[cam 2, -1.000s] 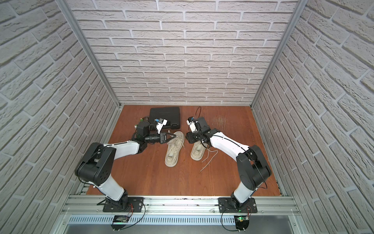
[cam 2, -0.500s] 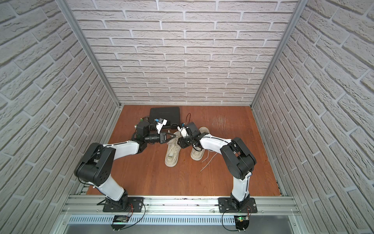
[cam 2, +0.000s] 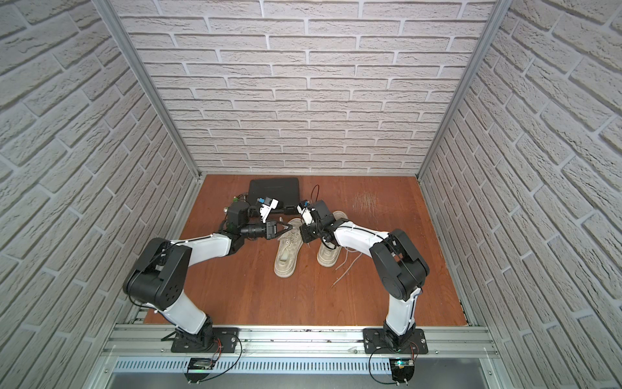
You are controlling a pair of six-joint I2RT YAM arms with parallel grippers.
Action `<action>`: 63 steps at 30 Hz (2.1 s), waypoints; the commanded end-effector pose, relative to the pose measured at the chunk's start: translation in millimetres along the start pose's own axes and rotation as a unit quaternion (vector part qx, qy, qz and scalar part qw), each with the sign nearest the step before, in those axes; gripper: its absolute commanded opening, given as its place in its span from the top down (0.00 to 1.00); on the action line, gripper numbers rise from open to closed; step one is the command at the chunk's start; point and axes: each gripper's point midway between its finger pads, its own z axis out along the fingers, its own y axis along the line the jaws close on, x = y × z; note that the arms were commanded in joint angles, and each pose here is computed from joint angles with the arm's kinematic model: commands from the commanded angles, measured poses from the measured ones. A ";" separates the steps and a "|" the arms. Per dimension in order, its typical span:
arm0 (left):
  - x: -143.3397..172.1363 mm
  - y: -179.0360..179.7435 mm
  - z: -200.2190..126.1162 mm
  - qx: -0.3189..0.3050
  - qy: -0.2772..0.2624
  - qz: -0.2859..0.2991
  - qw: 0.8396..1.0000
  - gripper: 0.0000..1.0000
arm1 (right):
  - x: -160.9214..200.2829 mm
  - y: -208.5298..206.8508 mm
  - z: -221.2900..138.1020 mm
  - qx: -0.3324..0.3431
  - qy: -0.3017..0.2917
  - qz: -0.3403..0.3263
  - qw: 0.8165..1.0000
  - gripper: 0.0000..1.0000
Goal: Tie the shoes
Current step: Cross the shoelace with the shoelace.
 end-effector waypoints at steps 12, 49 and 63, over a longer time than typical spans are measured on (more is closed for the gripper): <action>-8.2 9.5 24.7 0.007 0.019 0.027 0.999 1.00 | -27.3 55.8 -106.4 -0.104 -0.094 0.004 0.990 0.97; -11.1 26.2 33.0 0.028 0.032 0.010 0.999 1.00 | -60.4 53.6 -44.6 -0.013 -0.169 -0.125 0.978 0.97; -11.5 16.7 33.8 0.034 0.034 0.016 0.999 1.00 | -34.5 50.5 -36.6 0.019 -0.112 -0.163 0.980 0.97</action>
